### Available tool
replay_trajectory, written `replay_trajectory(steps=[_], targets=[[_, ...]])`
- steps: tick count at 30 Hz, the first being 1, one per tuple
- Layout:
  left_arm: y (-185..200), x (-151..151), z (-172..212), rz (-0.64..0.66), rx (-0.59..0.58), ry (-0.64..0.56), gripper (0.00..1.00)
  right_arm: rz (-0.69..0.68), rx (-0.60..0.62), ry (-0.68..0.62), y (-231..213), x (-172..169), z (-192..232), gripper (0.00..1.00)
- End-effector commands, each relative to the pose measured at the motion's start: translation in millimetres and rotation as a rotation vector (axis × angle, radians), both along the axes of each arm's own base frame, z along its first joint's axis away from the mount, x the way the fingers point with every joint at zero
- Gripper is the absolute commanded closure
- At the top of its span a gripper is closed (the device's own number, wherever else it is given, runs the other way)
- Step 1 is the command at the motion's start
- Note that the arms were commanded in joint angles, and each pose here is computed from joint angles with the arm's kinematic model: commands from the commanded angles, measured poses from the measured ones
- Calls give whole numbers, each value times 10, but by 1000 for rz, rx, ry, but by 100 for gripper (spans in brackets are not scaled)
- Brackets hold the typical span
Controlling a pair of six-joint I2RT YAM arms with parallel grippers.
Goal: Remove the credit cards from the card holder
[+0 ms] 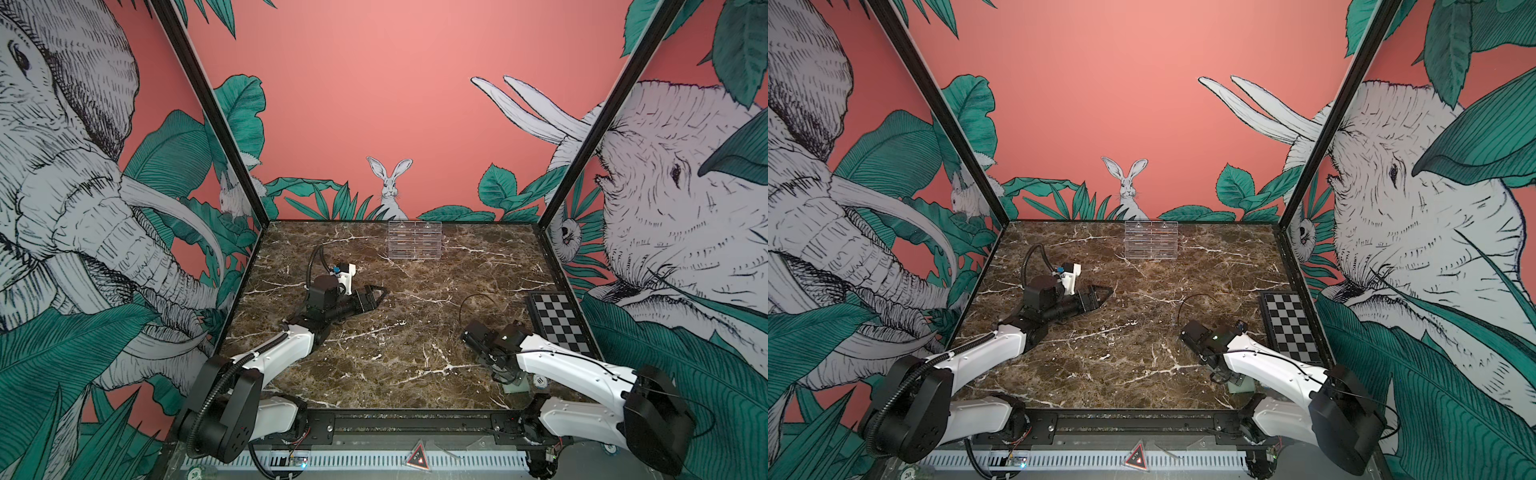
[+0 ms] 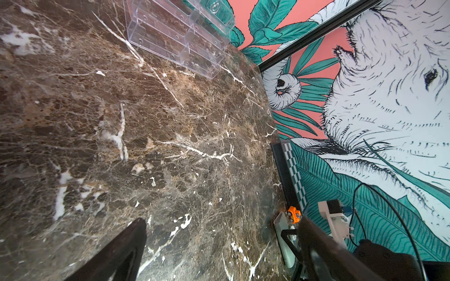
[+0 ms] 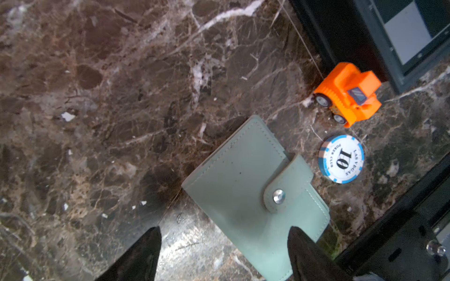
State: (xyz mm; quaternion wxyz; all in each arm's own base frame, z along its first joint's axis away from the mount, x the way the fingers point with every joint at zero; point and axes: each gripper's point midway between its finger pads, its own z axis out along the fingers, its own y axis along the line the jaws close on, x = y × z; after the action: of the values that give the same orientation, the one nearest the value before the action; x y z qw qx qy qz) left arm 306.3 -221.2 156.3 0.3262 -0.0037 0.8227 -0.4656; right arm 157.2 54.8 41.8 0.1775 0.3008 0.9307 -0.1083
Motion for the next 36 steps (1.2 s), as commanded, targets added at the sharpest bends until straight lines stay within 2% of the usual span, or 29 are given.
replay_trajectory(steps=[1, 9, 14, 24, 28, 36], targets=[[-52, 7, 90, -13, -26, -20, 3, -42, 39, 7, -10, -63, -147, 19], [-62, -22, 58, -20, -20, -15, 3, -11, 169, -30, 208, 10, -265, 19], [-57, -29, 38, -17, -15, -12, 3, 28, 279, -48, 496, 98, -307, 20], [-72, -32, 6, -21, -7, 0, 3, 114, 367, -86, 995, 274, -138, 20], [-77, -47, -6, -22, -3, 2, 3, 155, 362, -100, 1072, 310, -5, 20], [-81, -60, 19, -23, 2, -2, 3, 176, 291, -118, 853, 254, 191, 19]])
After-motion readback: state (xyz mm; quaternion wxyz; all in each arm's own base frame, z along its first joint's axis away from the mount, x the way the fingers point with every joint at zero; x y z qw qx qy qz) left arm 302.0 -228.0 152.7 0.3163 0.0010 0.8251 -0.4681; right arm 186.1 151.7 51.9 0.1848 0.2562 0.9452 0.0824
